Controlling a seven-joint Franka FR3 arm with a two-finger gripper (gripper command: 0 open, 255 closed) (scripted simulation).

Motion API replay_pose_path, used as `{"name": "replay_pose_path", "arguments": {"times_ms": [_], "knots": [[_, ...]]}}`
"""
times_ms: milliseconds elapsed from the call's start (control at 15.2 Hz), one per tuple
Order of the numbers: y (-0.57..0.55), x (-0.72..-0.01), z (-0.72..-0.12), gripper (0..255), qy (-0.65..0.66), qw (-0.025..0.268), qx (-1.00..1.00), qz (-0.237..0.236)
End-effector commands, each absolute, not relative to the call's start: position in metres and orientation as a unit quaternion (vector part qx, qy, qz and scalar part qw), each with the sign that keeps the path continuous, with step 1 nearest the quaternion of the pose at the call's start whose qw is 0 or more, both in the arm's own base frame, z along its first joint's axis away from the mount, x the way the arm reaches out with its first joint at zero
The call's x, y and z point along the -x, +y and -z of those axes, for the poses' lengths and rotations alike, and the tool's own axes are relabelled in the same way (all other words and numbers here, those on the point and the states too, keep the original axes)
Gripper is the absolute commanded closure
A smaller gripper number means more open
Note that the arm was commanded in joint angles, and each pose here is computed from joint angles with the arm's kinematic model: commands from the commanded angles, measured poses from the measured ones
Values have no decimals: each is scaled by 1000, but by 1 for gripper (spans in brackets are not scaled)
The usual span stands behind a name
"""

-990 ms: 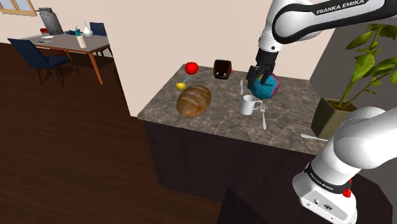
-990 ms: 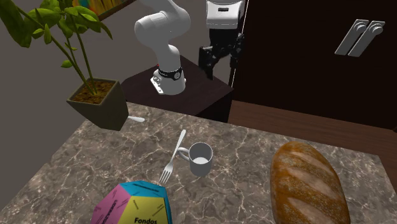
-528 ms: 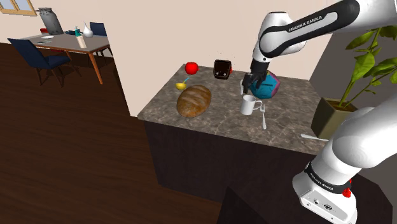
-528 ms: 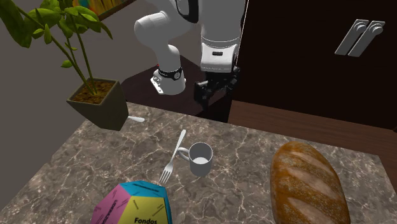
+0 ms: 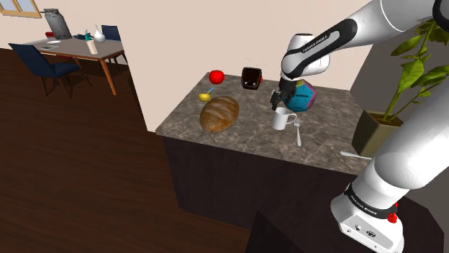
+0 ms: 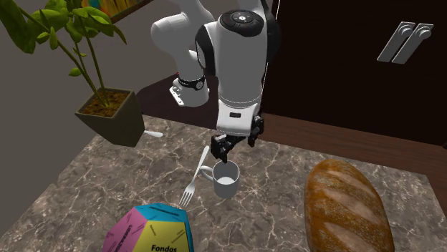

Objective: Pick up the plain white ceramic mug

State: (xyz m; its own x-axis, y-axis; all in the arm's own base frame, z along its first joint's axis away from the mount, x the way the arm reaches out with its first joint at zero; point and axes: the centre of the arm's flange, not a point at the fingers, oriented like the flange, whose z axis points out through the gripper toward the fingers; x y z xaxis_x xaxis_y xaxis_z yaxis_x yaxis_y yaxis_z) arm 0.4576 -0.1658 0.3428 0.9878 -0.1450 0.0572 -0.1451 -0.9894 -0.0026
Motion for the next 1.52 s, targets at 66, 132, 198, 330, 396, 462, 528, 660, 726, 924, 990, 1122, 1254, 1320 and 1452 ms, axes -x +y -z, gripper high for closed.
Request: {"name": "replay_pose_path", "arguments": {"times_ms": [66, 132, 198, 330, 396, 462, 528, 660, 726, 924, 990, 1122, 1254, 1320, 1452], "knots": [[-177, -465, -324, 0, -73, 4, -997, -30], [-177, -465, -318, 0, -73, 4, -997, -30], [-177, -465, -313, 0, -73, 4, -997, -30], [-177, -465, -303, 0, -73, 4, -997, -30], [-177, -465, -297, 0, -73, 4, -997, -30], [-177, -465, -292, 0, -73, 4, -997, -30], [-177, -465, -289, 0, -73, 4, -997, -30], [-176, -465, -289, 255, -73, 4, -997, -30], [-176, -465, -289, 255, -73, 4, -997, -30], [-176, -465, -289, 255, -73, 4, -997, -30], [-176, -465, -289, 255, -73, 4, -997, -30], [-176, -465, -289, 255, -73, 4, -997, -30], [-177, -465, -289, 255, -73, 4, -997, -30], [-177, -465, -294, 255, -73, 4, -997, -30], [-177, -465, -305, 255, -73, 4, -997, -30]]}}
